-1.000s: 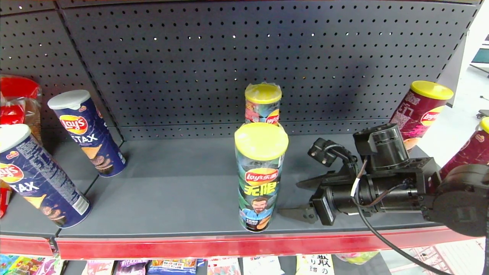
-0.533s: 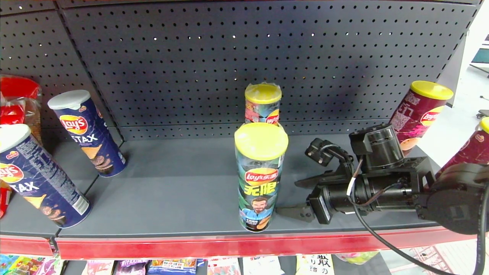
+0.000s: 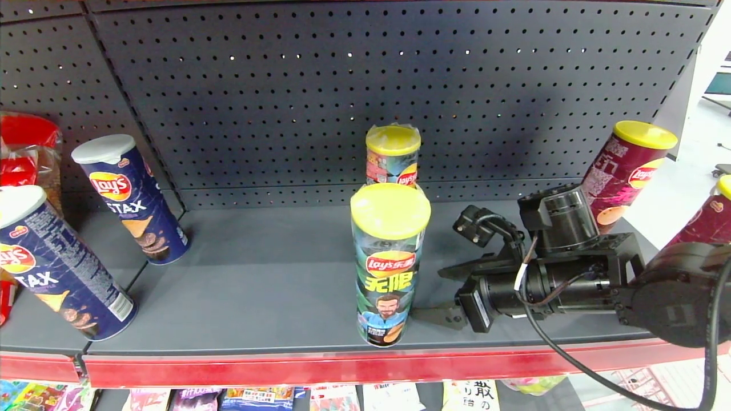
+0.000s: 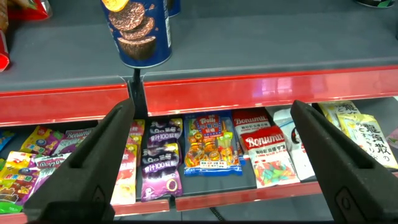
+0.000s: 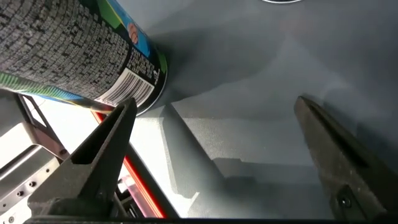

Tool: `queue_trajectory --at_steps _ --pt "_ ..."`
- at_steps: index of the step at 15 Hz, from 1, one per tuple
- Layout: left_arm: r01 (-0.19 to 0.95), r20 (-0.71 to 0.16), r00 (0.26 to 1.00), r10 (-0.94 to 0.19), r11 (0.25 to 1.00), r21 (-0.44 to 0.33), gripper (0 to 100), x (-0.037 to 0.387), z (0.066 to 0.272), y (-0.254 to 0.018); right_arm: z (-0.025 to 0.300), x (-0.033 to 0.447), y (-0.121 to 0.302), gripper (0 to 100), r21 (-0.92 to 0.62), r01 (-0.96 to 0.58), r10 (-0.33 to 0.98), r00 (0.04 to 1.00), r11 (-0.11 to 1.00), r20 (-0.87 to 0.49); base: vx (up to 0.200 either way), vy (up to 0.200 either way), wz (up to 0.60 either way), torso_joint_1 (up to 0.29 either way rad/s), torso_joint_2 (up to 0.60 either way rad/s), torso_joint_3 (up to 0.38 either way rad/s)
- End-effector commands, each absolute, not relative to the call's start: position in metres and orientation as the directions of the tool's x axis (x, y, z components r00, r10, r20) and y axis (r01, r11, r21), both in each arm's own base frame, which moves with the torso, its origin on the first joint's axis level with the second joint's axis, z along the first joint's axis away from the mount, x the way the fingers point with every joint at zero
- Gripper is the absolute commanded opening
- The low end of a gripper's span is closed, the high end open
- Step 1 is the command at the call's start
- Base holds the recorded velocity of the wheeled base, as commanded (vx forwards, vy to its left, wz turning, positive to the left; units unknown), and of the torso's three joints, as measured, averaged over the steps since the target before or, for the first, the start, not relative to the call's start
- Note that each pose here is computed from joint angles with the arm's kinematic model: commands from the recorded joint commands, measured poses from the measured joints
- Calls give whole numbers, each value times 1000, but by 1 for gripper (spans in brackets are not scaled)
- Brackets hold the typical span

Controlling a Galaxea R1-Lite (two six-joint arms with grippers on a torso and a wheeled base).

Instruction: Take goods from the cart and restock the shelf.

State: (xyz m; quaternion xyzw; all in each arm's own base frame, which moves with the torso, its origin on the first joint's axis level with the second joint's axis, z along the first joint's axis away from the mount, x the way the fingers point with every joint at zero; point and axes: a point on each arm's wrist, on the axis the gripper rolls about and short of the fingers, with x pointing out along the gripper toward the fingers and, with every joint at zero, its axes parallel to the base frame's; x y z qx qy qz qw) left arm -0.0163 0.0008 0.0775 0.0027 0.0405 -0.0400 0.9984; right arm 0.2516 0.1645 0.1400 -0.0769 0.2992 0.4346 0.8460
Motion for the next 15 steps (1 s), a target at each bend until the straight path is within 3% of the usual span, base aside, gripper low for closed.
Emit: queue_trajectory --at_steps 1,15 --pt "80 -83 993 -79 997 2 100 -16 77 1 140 252 165 100 130 -782 690 442 609 -573 0 0 0 0 0 0" --pt "80 -81 994 -79 997 2 100 -16 78 1 138 250 169 100 137 -777 685 439 615 -582 0 0 0 0 0 0"
